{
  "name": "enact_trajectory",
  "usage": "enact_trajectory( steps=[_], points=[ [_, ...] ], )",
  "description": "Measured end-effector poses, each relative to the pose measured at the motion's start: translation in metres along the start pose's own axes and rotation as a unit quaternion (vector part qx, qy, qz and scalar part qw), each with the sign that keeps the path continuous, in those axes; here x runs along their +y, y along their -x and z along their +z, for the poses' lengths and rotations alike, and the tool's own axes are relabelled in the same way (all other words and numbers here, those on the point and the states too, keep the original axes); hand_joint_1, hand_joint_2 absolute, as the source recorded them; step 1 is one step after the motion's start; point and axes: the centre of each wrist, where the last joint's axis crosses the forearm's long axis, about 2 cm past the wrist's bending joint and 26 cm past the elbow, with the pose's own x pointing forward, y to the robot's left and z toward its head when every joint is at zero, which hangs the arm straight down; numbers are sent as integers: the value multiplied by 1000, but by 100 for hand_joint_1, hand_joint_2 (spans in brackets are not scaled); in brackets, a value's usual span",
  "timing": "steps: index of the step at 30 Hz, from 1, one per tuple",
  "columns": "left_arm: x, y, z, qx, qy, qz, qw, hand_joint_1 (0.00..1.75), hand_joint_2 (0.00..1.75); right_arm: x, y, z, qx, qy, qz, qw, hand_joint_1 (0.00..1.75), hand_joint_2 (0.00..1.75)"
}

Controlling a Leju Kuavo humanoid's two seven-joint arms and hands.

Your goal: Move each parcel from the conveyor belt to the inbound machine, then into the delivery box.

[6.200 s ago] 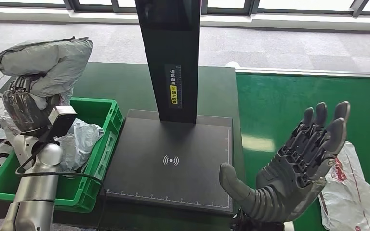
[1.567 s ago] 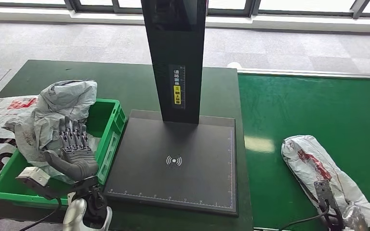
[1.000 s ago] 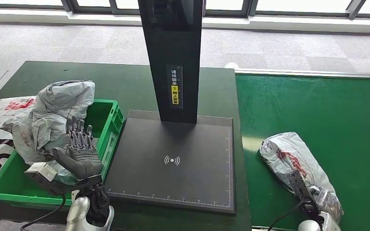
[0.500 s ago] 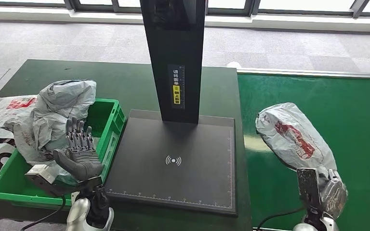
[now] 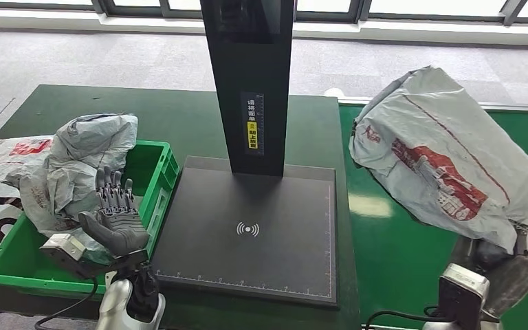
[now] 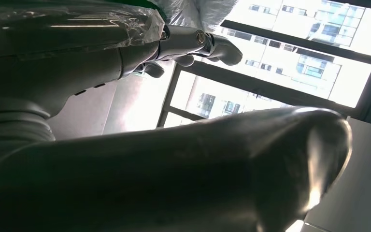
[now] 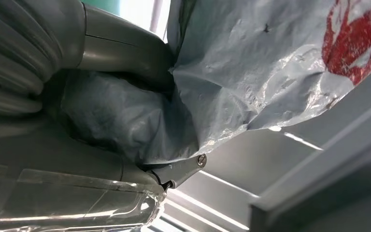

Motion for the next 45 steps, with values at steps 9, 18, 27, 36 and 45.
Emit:
enact_trajectory(
  steps=[9,18,27,36,45],
  points=[
    [-7,4,-2,6,8,4,1000,0,0,71,-53,22,-7,-152,-128,980,175,175],
    [-16,9,0,22,23,5,999,0,0,124,-94,92,19,-406,-211,889,175,175],
    [-14,11,2,31,23,2,999,0,0,133,-97,122,18,-514,-210,831,175,175],
    [-12,13,3,38,25,-2,999,0,0,147,-97,133,1,-547,-188,816,0,175],
    [-11,14,4,41,38,-10,998,0,0,144,-98,126,-20,-527,-125,840,0,175]
  ],
)
